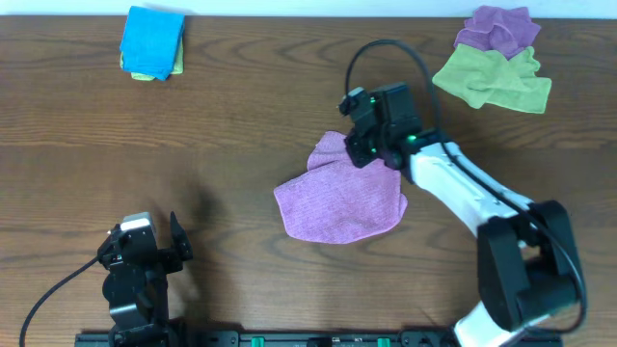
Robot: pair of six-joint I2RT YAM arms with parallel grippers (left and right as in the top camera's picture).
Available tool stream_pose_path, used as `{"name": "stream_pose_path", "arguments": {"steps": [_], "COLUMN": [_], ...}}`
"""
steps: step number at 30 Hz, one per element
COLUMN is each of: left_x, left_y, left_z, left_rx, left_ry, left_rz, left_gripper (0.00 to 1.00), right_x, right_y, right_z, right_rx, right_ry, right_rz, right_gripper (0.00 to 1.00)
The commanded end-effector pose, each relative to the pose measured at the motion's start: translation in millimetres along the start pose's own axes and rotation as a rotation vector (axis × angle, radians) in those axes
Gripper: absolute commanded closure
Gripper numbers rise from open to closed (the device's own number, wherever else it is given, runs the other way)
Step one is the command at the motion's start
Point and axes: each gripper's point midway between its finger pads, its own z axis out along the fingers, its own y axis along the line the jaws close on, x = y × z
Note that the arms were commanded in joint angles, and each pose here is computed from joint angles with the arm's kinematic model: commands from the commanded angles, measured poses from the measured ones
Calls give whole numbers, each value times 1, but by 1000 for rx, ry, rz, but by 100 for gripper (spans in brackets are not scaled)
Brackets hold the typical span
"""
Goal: Fold the cloth
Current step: 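Pull the purple cloth down toward the front with the right gripper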
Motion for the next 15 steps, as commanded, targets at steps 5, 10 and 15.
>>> {"name": "stream_pose_path", "arguments": {"steps": [5,10,15], "left_x": [9,9,9], "left_y": [3,3,3], "left_z": [3,3,3], "left_rx": [-18,-17,-18], "left_ry": [19,19,19], "left_rz": [6,6,6], "left_gripper": [5,4,5], "right_x": [7,17,29], "right_y": [16,16,14], "right_z": [26,40,54], "right_rx": [-24,-27,-24], "right_ry": [13,40,68], "right_rz": [-55,-55,-50], "right_gripper": [99,99,99]}}
